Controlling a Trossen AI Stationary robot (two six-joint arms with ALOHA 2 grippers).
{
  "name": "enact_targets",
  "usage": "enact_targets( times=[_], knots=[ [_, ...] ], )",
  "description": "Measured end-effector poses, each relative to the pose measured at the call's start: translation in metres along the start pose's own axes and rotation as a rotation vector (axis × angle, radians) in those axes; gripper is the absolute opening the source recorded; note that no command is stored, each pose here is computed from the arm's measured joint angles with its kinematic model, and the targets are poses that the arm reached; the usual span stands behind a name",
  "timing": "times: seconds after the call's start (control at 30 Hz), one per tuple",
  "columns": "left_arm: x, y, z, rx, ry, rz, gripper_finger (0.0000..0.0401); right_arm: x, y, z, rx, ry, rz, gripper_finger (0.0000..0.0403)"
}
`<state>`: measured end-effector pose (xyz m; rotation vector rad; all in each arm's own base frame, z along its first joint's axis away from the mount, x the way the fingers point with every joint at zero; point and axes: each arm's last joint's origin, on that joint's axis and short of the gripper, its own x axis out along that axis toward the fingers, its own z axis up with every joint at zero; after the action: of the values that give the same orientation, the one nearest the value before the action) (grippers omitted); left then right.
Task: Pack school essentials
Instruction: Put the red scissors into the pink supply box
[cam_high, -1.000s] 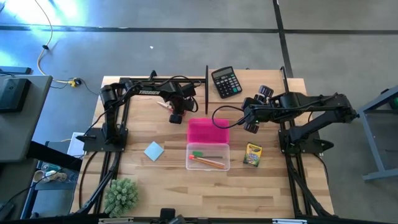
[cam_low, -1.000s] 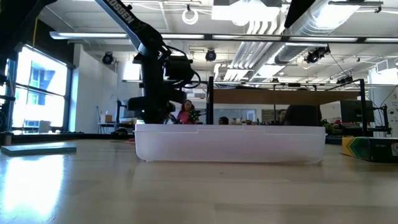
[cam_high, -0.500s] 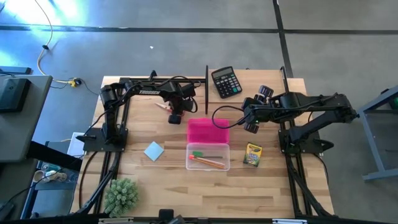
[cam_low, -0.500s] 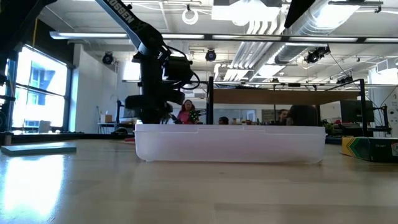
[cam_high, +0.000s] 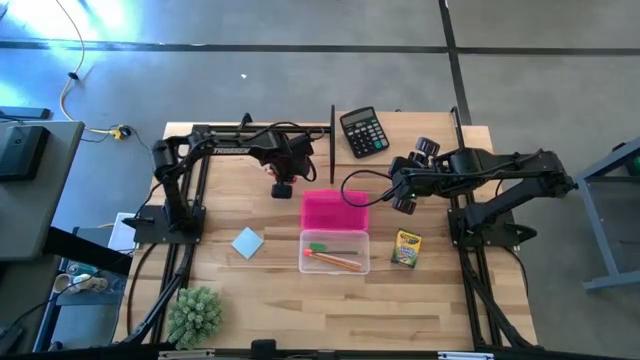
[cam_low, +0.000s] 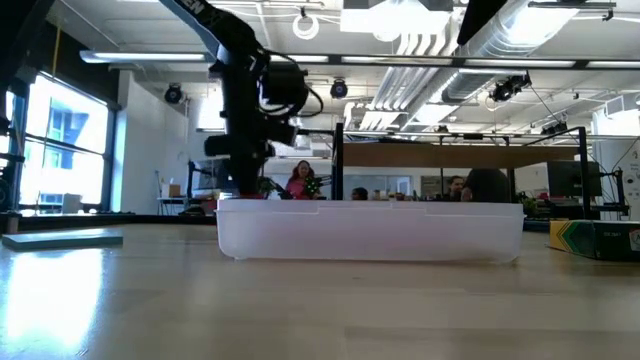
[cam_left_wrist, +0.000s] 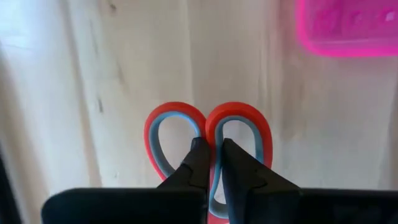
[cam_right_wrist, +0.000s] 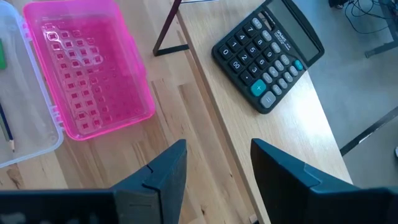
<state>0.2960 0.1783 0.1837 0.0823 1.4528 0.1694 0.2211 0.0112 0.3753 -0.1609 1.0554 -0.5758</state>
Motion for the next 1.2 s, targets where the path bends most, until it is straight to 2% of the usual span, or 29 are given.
enact_targets(
  times=[0.13, 0.33, 0.6, 0.93, 1.2],
  knots=[
    [-0.02, -0.013, 0.003, -0.025, -0.021, 0.049, 0.0007, 0.0, 0.0, 0.0, 0.0, 0.0, 0.0, 0.0169],
    [-0.05, -0.049, 0.013, -0.021, -0.088, 0.079, 0.0007, 0.0, 0.0, 0.0, 0.008, 0.0, 0.0, 0.0169],
    [-0.096, -0.107, 0.05, 0.058, -0.281, 0.095, 0.0007, 0.0, 0.0, 0.0, 0.032, -0.001, 0.0, 0.0169],
    [-0.134, -0.17, 0.072, 0.059, -0.511, 0.029, 0.0007, 0.0, 0.0, 0.0, 0.035, -0.002, 0.001, 0.0169],
    [-0.138, -0.207, 0.084, 0.067, -0.646, -0.04, 0.0007, 0.0, 0.0, 0.001, 0.039, -0.007, 0.002, 0.0169]
  ],
)
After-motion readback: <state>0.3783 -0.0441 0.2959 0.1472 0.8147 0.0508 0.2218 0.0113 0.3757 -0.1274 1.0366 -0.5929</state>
